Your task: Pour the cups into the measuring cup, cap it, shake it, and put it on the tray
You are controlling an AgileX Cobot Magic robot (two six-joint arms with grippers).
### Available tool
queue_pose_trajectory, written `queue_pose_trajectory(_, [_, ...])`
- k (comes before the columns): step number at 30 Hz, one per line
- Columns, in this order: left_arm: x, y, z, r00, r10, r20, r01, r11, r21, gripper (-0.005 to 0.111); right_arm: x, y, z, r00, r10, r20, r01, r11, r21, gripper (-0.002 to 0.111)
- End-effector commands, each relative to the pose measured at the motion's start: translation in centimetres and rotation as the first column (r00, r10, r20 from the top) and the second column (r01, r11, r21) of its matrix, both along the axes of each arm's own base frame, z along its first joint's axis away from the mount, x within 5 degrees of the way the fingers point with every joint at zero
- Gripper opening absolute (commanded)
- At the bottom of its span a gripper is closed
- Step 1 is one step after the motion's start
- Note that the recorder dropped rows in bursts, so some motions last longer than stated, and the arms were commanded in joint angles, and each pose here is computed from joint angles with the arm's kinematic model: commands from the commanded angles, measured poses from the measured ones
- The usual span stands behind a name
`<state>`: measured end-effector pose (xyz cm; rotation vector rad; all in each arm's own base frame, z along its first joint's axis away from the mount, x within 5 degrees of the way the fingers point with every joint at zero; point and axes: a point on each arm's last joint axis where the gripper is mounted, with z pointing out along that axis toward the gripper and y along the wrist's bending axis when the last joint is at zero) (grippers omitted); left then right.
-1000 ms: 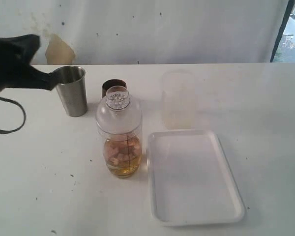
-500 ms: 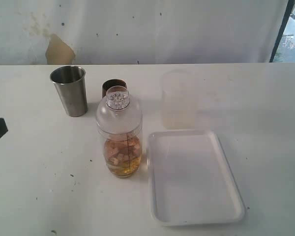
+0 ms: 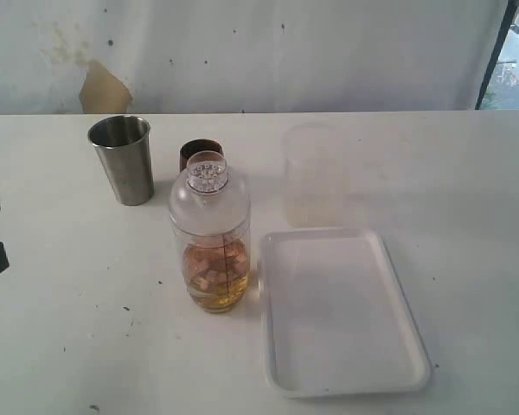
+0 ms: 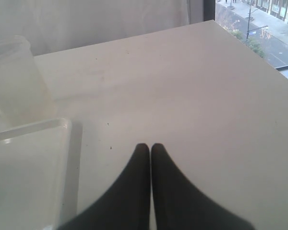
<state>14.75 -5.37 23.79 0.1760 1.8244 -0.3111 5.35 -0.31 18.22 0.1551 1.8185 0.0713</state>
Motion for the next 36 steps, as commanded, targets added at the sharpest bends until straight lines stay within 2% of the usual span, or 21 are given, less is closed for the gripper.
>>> queue_pose_trajectory(1, [0.1, 0.1, 0.8, 0.997, 0.017, 0.081, -0.015, 1.0, -0.024, 0.0, 0.0, 0.0, 0.1, 1.0, 0.001, 0.007, -0.001, 1.0, -0.002, 0.0])
queue_pose_trajectory(4, [-0.2, -0.2, 1.1, 0.993, -0.013, 0.121, 0.012, 1.0, 0.008, 0.0, 0.0, 0.0, 0.1, 1.0, 0.001, 0.007, -0.001, 1.0, -0.002, 0.0])
queue_pose_trajectory(7, [-0.7, 0.4, 1.2, 0.995, 0.005, 0.101, -0.005, 1.0, 0.002, 0.0, 0.0, 0.0, 0.1, 1.0, 0.001, 0.007, -0.001, 1.0, -0.002, 0.0])
queue_pose_trajectory(10, [-2.0, 3.4, 0.3, 0.984, 0.164, -0.075, -0.164, 0.986, 0.003, 0.0, 0.0, 0.0, 0.1, 1.0, 0.001, 0.007, -0.001, 1.0, -0.002, 0.0])
queue_pose_trajectory(11, [-2.4, 3.8, 0.4, 0.978, 0.192, -0.084, -0.193, 0.981, 0.002, 0.0, 0.0, 0.0, 0.1, 1.0, 0.001, 0.007, -0.001, 1.0, -0.002, 0.0])
queue_pose_trajectory(12, [-3.2, 4.7, 0.7, 0.965, 0.252, -0.074, -0.253, 0.967, 0.004, 0.0, 0.0, 0.0, 0.1, 1.0, 0.001, 0.007, -0.001, 1.0, -0.002, 0.0])
queue_pose_trajectory(13, [-3.5, 4.9, 0.8, 0.962, 0.265, -0.057, -0.265, 0.964, 0.019, 0.0, 0.0, 0.0, 0.1, 1.0, 0.001, 0.007, -0.001, 1.0, -0.002, 0.0])
queue_pose_trajectory(15, [-4.6, 5.3, 1.3, 0.965, 0.26, 0.016, -0.26, 0.956, 0.133, 0.0, 0.0, 0.0, 0.1, 1.0, 0.001, 0.007, -0.001, 1.0, -0.002, 0.0])
queue_pose_trajectory(16, [-4.7, 5.3, 1.4, 0.967, 0.252, 0.026, -0.253, 0.956, 0.152, 0.0, 0.0, 0.0, 0.1, 1.0, 0.001, 0.007, -0.001, 1.0, -0.002, 0.0])
queue_pose_trajectory(18, [-4.9, 5.3, 0.9, 0.964, 0.264, 0.025, -0.265, 0.957, 0.117, 0.0, 0.0, 0.0, 0.1, 1.0, 0.001, 0.007, -0.001, 1.0, -0.002, 0.0])
queue_pose_trajectory(22, [-6.4, 5.7, -1.8, 0.936, 0.331, 0.116, -0.336, 0.942, 0.021, 0.0, 0.0, 0.0, 0.1, 1.0, 0.0, 0.007, 0.0, 1.0, -0.004, 0.0])
queue_pose_trajectory(24, [-7.1, 5.7, -3.0, 0.934, 0.335, 0.127, -0.339, 0.941, 0.007, 0.0, 0.0, 0.0, 0.1, 1.0, 0.0, 0.007, 0.0, 1.0, -0.004, 0.0])
queue_pose_trajectory(27, [-7.7, 5.6, -3.5, 0.926, 0.332, 0.179, -0.338, 0.941, 0.004, 0.0, 0.0, 0.0, 0.1, 1.0, 0.0, 0.007, 0.0, 1.0, -0.004, 0.0])
queue_pose_trajectory(28, [-8.0, 5.7, -4.1, 0.933, 0.337, 0.127, -0.342, 0.94, 0.021, 0.0, 0.0, 0.0, 0.1, 1.0, 0.0, 0.007, 0.0, 1.0, -0.004, 0.0])
queue_pose_trajectory(32, [-8.9, 5.7, -5.0, 0.938, 0.339, 0.066, -0.343, 0.937, 0.064, 0.0, 0.0, 0.0, 0.1, 1.0, 0.0, 0.007, 0.0, 1.0, -0.004, 0.0])
queue_pose_trajectory(36, [-9.2, 5.7, -4.5, 0.932, 0.337, 0.131, -0.345, 0.937, 0.047, 0.0, 0.0, 0.0, 0.1, 1.0, 0.0, 0.007, 0.0, 1.0, -0.004, 0.0])
